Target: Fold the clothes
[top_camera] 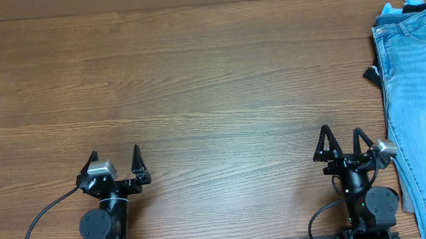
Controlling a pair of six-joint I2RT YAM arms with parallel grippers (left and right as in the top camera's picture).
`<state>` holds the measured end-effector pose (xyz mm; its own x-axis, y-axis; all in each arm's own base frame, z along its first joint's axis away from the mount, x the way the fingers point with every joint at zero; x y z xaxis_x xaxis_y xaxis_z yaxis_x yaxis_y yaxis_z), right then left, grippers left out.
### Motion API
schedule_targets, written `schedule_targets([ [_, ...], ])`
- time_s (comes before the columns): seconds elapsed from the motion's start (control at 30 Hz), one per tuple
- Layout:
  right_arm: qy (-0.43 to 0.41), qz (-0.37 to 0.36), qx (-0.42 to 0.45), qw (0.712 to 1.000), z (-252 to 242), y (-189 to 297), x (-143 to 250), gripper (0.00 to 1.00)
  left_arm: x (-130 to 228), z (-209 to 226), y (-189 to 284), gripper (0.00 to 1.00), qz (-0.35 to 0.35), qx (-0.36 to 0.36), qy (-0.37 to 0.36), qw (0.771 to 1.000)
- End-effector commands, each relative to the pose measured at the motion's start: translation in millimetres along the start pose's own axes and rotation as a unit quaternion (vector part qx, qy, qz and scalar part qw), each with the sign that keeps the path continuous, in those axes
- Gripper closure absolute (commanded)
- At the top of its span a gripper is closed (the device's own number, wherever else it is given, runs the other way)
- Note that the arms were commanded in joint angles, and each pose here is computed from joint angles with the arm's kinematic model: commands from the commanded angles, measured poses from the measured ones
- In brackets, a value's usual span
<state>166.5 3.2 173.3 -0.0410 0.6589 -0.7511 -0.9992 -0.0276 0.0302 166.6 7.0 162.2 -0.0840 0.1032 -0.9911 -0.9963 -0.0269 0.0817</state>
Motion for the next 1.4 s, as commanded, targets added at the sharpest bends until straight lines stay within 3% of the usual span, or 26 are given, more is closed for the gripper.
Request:
schedule_targets([
  [0.0,0.000,0.000,0.000,1.000,-1,0,2,0.00,0,2,0,0.00,-0.001,-0.009,-0.009,1.000],
  [0.3,-0.012,-0.012,-0.012,1.000,2,0,-2,0.00,0,2,0,0.00,-0.001,-0.009,-0.009,1.000],
  [0.47,-0.140,-0.022,-0.070,0.987,17,1,-11,0.00,0,2,0,0.00,-0.001,-0.009,-0.009,1.000],
  [0.6,-0.278,0.011,-0.090,0.956,22,2,-8,0.00,0,2,0,0.00,-0.001,-0.009,-0.009,1.000],
  [0.67,-0.292,0.046,-0.074,0.952,18,1,2,0.00,0,2,0,0.00,-0.001,-0.009,-0.009,1.000],
  [0.8,-0.347,0.001,-0.060,0.936,14,1,-7,0.00,0,2,0,0.00,-0.001,-0.009,-0.009,1.000],
  [1.03,-0.331,-0.026,-0.045,0.942,10,1,-11,0.00,0,2,0,0.00,-0.001,-0.009,-0.009,1.000],
  [1.2,-0.191,-0.073,-0.111,0.973,34,8,-36,0.00,0,2,0,0.00,-0.001,-0.009,-0.009,1.000],
  [1.37,-0.082,-0.168,-0.058,0.981,56,14,-85,0.00,0,2,0,0.00,-0.001,-0.009,-0.009,1.000],
])
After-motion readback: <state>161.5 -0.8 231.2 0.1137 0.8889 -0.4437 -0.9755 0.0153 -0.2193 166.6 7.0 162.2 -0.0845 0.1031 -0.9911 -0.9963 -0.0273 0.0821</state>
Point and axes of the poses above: each gripper's point midway between its finger pads, its own y axis back along the fingers, its own z axis along the line the jaws close on, x = y × z, the point moved 8 cm from there along y, back along the fingers, and after that the axes turned 15 degrees about -y, right-handed, at the moved point
